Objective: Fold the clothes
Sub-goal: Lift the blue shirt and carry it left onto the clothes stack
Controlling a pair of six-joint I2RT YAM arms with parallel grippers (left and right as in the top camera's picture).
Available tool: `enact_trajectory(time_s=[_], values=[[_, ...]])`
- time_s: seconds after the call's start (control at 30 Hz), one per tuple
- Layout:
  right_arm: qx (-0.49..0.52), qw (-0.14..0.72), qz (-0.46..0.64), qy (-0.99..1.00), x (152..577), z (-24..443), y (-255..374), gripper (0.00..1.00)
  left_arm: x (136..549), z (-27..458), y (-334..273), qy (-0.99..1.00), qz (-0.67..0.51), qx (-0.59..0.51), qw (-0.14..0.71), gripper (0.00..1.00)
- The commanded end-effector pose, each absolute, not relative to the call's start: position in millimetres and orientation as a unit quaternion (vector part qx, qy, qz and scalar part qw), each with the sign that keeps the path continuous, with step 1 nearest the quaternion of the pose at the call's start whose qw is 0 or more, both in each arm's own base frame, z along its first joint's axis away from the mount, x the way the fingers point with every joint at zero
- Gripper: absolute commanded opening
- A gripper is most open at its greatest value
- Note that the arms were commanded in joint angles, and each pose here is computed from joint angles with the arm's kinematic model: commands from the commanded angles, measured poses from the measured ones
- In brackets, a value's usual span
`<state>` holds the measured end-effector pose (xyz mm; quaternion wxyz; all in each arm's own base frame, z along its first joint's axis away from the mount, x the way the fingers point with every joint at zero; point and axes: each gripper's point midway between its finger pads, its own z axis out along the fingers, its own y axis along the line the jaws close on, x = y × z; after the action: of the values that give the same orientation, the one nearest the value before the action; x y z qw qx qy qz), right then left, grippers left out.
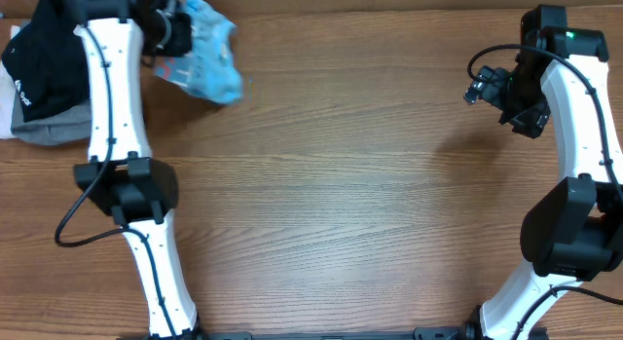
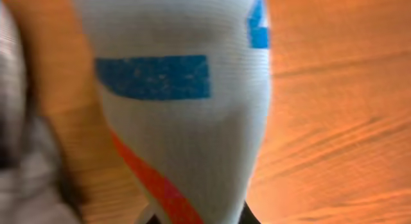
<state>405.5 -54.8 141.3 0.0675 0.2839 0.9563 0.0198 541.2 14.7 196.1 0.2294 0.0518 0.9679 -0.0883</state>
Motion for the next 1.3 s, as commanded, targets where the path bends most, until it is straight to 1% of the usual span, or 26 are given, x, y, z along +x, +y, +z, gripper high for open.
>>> enact_trajectory(time_s=[0.0,0.23,0.47,0.63,0.9,1.1,1.27], values=[[0.283,0.089,0.020,0.955,408.9,154.4,-55.5,1.00,548.5,221.1,41.3,0.957,-0.057,0.077,0.275,0.04],[0.283,0.089,0.020,0.955,408.9,154.4,-55.5,1.00,564.2,237.9,97.3,0.942,-0.028,0.041,0.331,0.04],[0.283,0.089,0.020,0.955,408.9,154.4,-55.5,1.00,557.8,243.8,151.5,0.938,-0.014,-0.009,0.347,0.04],[0.283,0.089,0.020,0.955,408.8,154.4,-55.5,1.00,557.7,255.8,165.3,0.925,-0.044,-0.013,0.376,0.04],[0.283,0.089,0.020,0.955,408.8,154.4,-55.5,1.00,554.1,292.8,185.6,0.905,-0.031,-0.037,0.423,0.04],[0.283,0.089,0.020,0.955,408.8,154.4,-55.5,1.00,549.9,281.4,200.8,0.911,-0.015,-0.035,0.410,0.04],[0.283,0.089,0.020,0.955,408.8,154.4,-55.5,1.00,555.3,272.8,211.1,0.909,-0.018,-0.039,0.414,0.04]])
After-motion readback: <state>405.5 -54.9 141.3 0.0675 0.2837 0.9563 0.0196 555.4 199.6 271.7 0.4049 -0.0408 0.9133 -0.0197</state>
